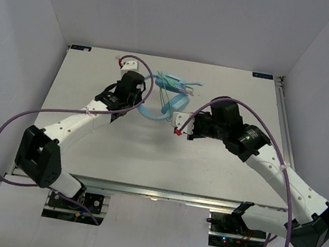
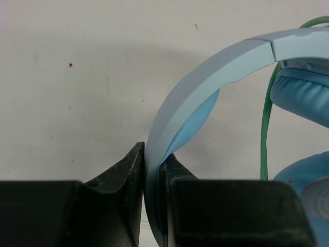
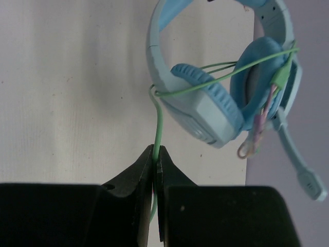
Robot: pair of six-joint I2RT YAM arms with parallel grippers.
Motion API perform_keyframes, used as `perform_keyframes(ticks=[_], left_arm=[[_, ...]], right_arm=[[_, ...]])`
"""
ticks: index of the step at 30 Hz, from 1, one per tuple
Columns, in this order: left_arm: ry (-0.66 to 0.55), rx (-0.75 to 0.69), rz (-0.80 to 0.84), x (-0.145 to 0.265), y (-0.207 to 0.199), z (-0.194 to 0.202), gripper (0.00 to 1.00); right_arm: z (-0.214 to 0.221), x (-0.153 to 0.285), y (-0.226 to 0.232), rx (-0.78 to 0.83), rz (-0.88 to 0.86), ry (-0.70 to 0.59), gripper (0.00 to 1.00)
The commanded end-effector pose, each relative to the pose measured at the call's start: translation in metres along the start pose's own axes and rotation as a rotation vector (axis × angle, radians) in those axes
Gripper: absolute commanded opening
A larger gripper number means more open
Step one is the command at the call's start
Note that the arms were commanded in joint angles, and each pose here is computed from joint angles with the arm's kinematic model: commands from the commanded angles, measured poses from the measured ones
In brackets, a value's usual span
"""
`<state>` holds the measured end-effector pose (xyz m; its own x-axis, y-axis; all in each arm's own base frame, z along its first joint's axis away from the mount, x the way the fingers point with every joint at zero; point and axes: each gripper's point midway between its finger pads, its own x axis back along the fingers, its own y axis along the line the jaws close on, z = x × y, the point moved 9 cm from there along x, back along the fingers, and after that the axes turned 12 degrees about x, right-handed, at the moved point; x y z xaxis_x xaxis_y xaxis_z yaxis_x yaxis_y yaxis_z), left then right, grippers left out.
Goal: Wrap the headphones
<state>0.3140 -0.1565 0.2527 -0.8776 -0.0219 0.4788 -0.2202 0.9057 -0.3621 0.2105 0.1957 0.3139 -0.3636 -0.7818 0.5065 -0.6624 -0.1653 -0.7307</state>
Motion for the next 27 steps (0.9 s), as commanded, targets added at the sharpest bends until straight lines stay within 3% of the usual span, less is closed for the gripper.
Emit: perform_keyframes(ticks=[1, 18, 27], left_arm=[[0.077, -0.032, 0.125, -0.001, -0.011, 0.011, 0.0], [0.547, -0.302, 0.331, -0.02, -0.034, 0.103, 0.0], [0.629, -0.344, 0.422, -0.014, -0.049, 0.118, 0.0]], right_arm=[[-0.01, -0.005, -0.018, 0.116, 0.049, 0.035, 0.08], [-0.02, -0.055, 0.021, 0.305, -0.119, 0.068, 0.09], [-0.033, -0.07, 0.029, 0.251, -0.182, -0.046, 0.08]])
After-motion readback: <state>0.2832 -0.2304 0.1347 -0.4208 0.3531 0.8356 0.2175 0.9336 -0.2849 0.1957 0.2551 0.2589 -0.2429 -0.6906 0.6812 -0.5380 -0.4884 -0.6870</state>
